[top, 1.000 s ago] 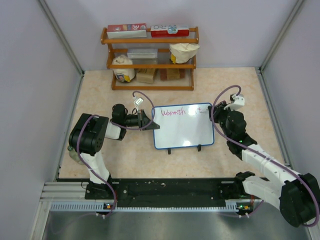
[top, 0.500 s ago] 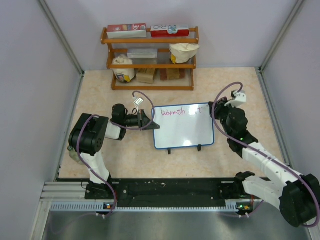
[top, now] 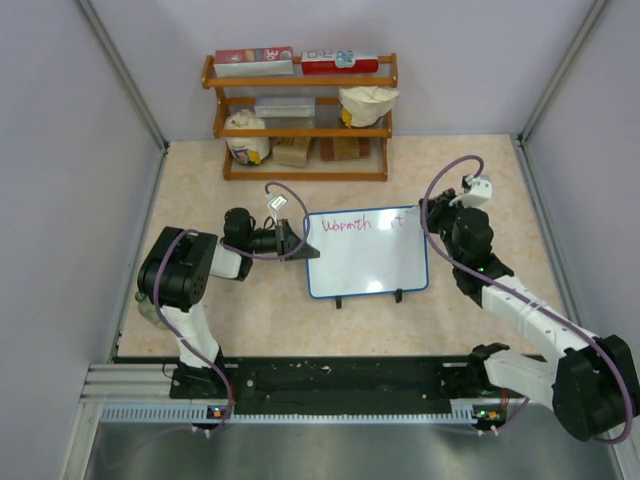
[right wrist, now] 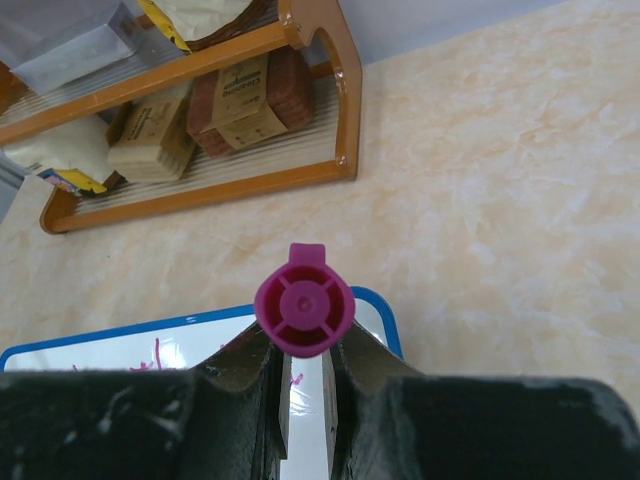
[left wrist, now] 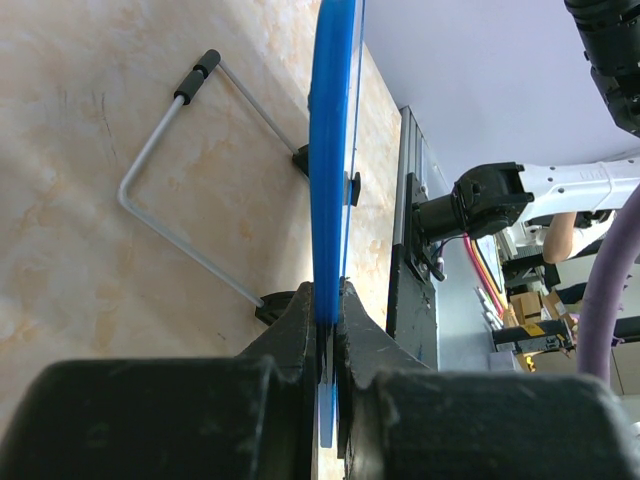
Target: Write a sentence on the whiteboard
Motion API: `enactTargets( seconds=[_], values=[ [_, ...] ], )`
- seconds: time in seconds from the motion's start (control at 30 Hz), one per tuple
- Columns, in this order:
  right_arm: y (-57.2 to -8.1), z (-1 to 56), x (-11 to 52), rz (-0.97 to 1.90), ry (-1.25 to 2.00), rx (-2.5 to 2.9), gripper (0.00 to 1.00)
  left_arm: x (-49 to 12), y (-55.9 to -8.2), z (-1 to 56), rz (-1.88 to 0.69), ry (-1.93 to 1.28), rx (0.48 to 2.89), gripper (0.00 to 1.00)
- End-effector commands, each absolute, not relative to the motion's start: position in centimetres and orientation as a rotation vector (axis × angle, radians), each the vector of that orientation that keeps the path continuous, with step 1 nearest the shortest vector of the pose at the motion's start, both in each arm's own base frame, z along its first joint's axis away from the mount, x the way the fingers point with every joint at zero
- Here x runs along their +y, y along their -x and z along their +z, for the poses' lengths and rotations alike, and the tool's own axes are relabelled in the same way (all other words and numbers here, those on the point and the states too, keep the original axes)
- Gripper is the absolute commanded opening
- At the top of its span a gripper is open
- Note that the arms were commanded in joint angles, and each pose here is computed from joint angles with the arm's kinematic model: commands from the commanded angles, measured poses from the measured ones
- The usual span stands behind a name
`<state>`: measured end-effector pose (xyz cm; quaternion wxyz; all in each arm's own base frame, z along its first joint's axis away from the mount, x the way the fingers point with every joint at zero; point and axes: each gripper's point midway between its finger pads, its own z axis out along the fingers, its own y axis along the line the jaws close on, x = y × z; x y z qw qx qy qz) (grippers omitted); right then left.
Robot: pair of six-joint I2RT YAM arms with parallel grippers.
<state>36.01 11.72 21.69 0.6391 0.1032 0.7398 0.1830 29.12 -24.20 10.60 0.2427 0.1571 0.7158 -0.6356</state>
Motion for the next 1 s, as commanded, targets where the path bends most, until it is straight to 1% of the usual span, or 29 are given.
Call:
enactTargets(
  seconds=[0.0, 0.2, 0.97],
  values=[
    [-37.1, 24.7, 11.5, 0.432, -0.240, 1.609, 0.00, -24.2, -29.8, 11.0, -1.725, -0.411, 1.958, 0.00],
    [-37.2, 23.7, 11.6, 0.438, -0.243, 1.629, 0.00, -24.3, -29.7, 10.9, -1.727, -0.414, 1.959, 0.00],
    [-34.6, 19.7, 11.3, 0.441, -0.237, 1.717, 0.00, -24.3, -29.7, 10.9, -1.727, -0.410, 1.961, 0.00]
  ],
)
